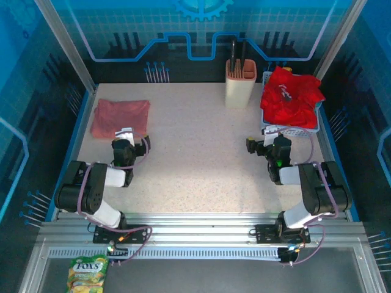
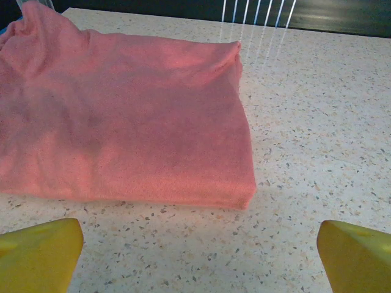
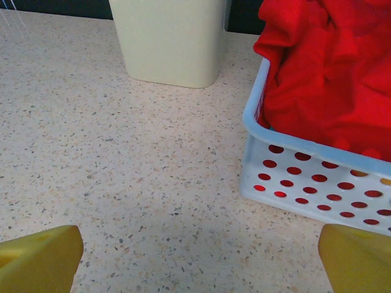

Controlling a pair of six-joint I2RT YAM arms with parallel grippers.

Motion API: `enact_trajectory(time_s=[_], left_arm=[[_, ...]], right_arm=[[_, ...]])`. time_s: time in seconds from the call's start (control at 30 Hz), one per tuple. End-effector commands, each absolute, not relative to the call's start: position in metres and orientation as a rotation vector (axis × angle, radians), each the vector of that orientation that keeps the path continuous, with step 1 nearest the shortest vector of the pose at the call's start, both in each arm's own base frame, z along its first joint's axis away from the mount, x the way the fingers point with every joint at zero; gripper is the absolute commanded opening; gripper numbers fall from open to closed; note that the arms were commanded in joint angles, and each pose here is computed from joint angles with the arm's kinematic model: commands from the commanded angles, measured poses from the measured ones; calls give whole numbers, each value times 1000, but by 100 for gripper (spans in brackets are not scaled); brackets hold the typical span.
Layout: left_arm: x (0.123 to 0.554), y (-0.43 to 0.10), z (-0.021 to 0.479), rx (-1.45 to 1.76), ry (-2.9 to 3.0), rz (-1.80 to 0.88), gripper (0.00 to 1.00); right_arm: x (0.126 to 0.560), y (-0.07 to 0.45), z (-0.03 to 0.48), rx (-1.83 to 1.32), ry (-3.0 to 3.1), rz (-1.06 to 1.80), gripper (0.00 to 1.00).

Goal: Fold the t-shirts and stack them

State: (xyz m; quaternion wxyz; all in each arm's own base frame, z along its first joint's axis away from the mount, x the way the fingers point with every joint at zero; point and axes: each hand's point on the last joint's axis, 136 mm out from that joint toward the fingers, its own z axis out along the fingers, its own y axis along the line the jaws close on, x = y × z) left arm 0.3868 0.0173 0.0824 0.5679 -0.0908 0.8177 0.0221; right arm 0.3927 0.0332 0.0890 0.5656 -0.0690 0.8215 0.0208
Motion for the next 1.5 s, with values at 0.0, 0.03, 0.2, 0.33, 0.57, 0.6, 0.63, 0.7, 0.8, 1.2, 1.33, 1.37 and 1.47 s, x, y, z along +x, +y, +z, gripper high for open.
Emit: enact_trajectory(time_s=[0.0, 0.03, 0.2, 0.33, 0.57, 0.6, 0.63, 0.7, 0.8, 1.2, 1.33, 1.37, 1.47], left_arm=[[394, 18, 96, -207, 1873, 59, 99], [394, 18, 96, -206, 1872, 59, 99], [394, 18, 96, -207, 1874, 60, 99], [394, 18, 97, -206, 1872, 59, 99], [394, 18, 96, -206, 1874, 59, 99], [394, 18, 96, -206, 1873, 59, 99], [394, 18, 96, -206, 1873, 59, 99], [394, 18, 96, -207, 1873, 59, 99], [396, 12, 96, -169, 1882, 37, 99], [400, 14, 148, -230, 1951, 48, 99], [403, 2, 193, -308, 2004, -95, 97], [402, 0, 207, -324, 2014, -117, 97], [395, -7, 239, -348, 2049, -182, 97]], right_arm=[[399, 34, 98, -176, 1906, 50, 100], [399, 34, 97, -178, 1906, 49, 100], [399, 35, 97, -176, 1908, 51, 100], [399, 34, 98, -176, 1907, 52, 100], [399, 35, 97, -178, 1907, 52, 100], [399, 35, 98, -176, 1907, 52, 100], [399, 35, 98, -177, 1906, 53, 100], [399, 34, 98, -177, 1905, 49, 100], [399, 34, 98, -178, 1907, 49, 100], [387, 39, 161, -168, 1833, -92, 100], [386, 32, 210, 8, 1824, -56, 100], [388, 32, 219, 23, 1852, -47, 100], [395, 32, 234, 56, 1984, -32, 100]])
